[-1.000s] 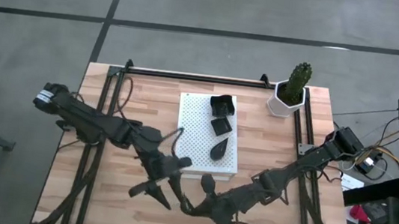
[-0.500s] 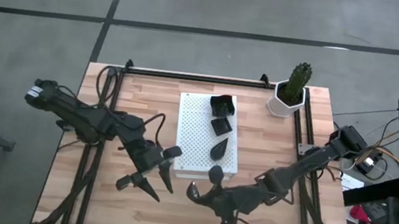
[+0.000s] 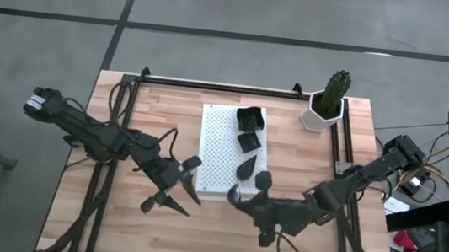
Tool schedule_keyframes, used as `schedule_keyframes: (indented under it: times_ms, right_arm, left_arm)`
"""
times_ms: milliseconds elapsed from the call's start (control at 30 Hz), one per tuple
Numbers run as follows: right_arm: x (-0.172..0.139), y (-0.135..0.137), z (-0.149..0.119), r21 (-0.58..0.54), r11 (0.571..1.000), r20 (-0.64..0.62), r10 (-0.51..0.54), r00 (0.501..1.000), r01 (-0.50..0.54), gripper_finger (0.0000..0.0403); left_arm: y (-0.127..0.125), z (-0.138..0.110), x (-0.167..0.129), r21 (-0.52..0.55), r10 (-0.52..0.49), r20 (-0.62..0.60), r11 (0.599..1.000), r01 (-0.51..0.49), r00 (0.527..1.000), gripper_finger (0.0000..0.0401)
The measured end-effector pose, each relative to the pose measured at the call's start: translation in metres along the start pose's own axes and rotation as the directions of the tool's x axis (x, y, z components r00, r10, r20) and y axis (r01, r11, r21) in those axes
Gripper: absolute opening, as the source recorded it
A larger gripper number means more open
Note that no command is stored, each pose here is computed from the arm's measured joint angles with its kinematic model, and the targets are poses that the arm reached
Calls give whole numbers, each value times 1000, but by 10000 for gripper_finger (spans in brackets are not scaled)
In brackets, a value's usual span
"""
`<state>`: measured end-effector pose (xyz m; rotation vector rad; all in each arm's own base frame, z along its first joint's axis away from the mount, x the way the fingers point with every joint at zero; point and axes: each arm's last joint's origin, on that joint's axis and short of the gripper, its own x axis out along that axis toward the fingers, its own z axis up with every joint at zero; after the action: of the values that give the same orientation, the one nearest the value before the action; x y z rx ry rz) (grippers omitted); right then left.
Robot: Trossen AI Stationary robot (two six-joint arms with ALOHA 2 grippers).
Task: Pick & Place Mini shaped plates
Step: Stack the black drop-shaped plate on top of the black drop-shaped plate on the shelf
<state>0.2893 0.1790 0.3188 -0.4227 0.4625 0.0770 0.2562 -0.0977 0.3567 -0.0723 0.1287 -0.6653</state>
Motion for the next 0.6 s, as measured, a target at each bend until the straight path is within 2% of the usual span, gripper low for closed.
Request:
schedule_keyframes:
  times_ms: [167,267,400,500,600]
  right_arm:
    - [-7,-8,-7,-77,993,-79,-94,992,88,8]
    - [-8,-8,-15,-181,978,-151,-136,979,108,8]
    - [-6,-12,-24,-248,959,-223,-191,956,134,8]
    - [-3,-17,-29,-276,950,-264,-224,938,150,8]
    - [1,-27,-33,-218,958,-294,-245,924,184,8]
  left_arm:
    - [-1,-19,-10,21,29,85,999,-31,996,186]
    - [-2,-30,-15,3,49,99,999,-50,994,186]
    - [-1,-43,-19,-9,99,105,995,-98,990,186]
    - [0,-44,-21,-7,127,112,992,-127,986,186]
    - [1,-46,-22,10,171,109,985,-174,979,186]
